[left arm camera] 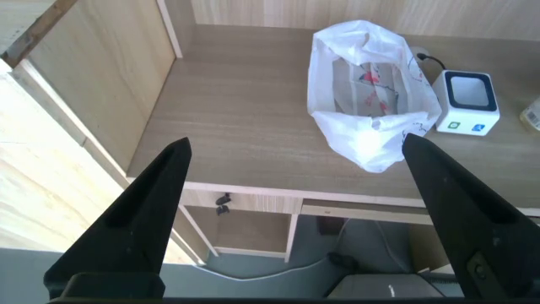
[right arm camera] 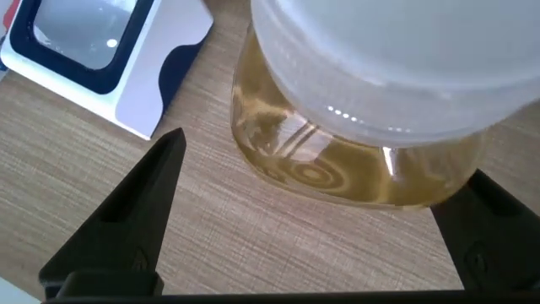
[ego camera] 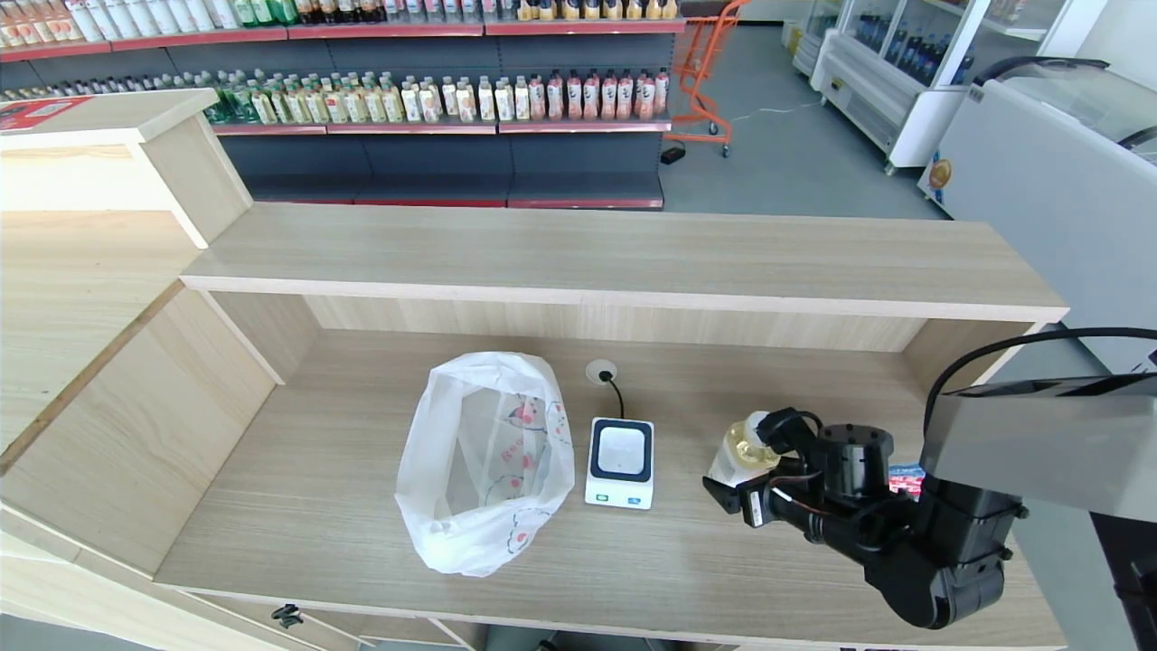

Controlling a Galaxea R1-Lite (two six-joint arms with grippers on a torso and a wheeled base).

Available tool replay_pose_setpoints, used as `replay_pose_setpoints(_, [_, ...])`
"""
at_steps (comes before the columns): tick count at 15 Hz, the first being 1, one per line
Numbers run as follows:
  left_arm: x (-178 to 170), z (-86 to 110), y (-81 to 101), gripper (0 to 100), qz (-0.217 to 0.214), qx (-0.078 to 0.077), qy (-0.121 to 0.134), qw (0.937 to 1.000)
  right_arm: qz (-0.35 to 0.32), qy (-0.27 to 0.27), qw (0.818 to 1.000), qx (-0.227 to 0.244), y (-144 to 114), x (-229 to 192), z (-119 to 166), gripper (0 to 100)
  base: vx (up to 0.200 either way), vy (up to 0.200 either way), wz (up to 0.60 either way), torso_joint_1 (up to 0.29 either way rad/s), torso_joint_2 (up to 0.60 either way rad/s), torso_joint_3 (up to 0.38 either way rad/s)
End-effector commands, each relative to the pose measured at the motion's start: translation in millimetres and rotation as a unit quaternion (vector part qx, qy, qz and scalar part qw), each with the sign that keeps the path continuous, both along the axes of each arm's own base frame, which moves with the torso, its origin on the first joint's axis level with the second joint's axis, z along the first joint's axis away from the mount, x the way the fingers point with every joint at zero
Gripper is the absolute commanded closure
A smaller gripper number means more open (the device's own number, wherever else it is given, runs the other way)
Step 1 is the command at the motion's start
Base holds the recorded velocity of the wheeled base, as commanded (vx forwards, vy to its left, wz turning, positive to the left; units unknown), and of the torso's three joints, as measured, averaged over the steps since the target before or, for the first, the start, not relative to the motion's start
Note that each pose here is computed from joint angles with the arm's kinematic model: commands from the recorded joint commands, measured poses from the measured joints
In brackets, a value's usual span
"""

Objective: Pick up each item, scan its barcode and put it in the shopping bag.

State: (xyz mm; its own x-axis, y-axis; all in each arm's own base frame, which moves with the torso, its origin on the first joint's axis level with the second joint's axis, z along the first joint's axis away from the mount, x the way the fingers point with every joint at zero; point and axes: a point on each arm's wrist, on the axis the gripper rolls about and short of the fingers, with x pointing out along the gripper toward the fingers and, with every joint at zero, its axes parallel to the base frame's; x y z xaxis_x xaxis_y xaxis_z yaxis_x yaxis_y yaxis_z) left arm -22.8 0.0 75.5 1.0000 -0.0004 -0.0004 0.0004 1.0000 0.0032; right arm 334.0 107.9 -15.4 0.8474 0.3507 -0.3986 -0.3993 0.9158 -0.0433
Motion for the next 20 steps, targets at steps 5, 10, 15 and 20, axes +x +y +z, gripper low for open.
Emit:
replay_pose_setpoints(5, [0,0.0,0.0,0,0.0,0.0,0.0,1.0,0.01,-0.05,0.999,0.014,15,21,-7,0,0.0,0.0,0.0,0.0,0.0,0.0])
replay_pose_setpoints(10, [0,0.0,0.0,0,0.0,0.0,0.0,1.0,0.013,-0.079,0.997,0.021,21,38,-4,0,0.0,0.0,0.0,0.0,0.0,0.0])
replay_pose_setpoints(15, [0,0.0,0.0,0,0.0,0.0,0.0,1.0,0.014,-0.09,0.996,0.025,25,45,-3,100,0.0,0.0,0.0,0.0,0.0,0.0])
replay_pose_setpoints(20, [0,0.0,0.0,0,0.0,0.0,0.0,1.0,0.011,-0.116,0.993,0.023,20,48,13,100,0.0,0.0,0.0,0.0,0.0,0.0])
